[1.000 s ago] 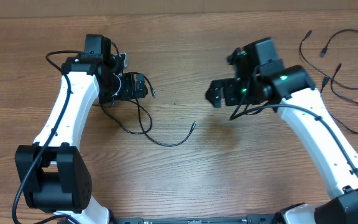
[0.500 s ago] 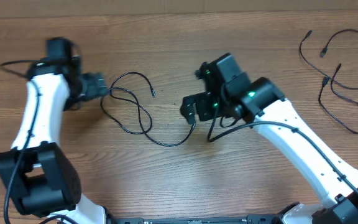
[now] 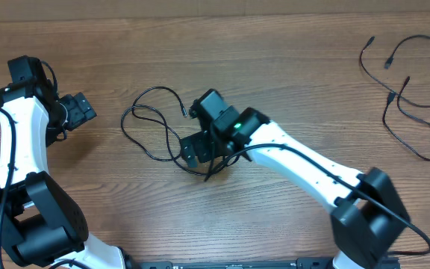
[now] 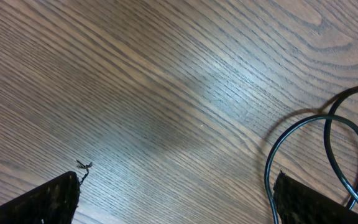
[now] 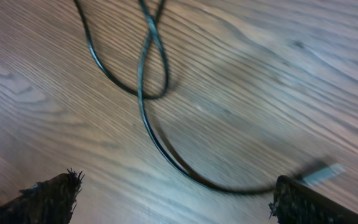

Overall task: Untangle cables
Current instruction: 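Grasp the cable near the left gripper with the right gripper and lift it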

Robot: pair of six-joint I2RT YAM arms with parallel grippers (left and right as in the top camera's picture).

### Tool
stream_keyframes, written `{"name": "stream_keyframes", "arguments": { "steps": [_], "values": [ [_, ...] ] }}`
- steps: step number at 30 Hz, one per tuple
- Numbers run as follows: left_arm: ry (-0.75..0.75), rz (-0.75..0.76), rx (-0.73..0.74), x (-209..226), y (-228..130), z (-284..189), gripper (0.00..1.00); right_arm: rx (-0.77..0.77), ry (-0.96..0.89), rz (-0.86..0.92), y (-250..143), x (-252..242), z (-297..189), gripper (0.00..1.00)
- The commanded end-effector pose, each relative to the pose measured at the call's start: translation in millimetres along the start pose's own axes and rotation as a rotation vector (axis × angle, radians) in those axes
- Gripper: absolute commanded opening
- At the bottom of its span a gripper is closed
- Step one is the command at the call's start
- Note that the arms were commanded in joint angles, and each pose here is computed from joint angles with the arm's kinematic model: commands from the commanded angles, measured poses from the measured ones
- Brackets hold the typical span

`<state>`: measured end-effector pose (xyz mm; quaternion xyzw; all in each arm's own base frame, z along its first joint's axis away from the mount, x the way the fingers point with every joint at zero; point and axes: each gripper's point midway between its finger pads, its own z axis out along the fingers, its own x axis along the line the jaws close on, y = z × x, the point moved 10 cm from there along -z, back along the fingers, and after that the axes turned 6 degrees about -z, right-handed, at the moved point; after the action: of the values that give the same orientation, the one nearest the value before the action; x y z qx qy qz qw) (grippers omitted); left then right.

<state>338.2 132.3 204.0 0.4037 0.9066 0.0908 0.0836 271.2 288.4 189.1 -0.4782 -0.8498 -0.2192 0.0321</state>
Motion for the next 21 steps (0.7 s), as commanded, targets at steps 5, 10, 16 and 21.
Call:
{"name": "stream_keyframes", "arguments": {
  "steps": [5, 10, 16, 21],
  "values": [
    [0.013, -0.012, 0.008, 1, 0, 3, 0.99, -0.034, 0.010, -0.057, 6, 18, 45, 1.00],
    [0.013, -0.012, 0.008, 1, 0, 3, 1.00, -0.054, 0.025, -0.079, 8, 24, 68, 0.99],
    [0.013, -0.012, 0.008, 1, 0, 3, 0.99, -0.066, 0.032, -0.088, 9, 25, 87, 0.78],
    [0.013, -0.012, 0.008, 1, 0, 3, 1.00, -0.065, 0.031, -0.087, 8, 23, 100, 0.70]
  ]
}}
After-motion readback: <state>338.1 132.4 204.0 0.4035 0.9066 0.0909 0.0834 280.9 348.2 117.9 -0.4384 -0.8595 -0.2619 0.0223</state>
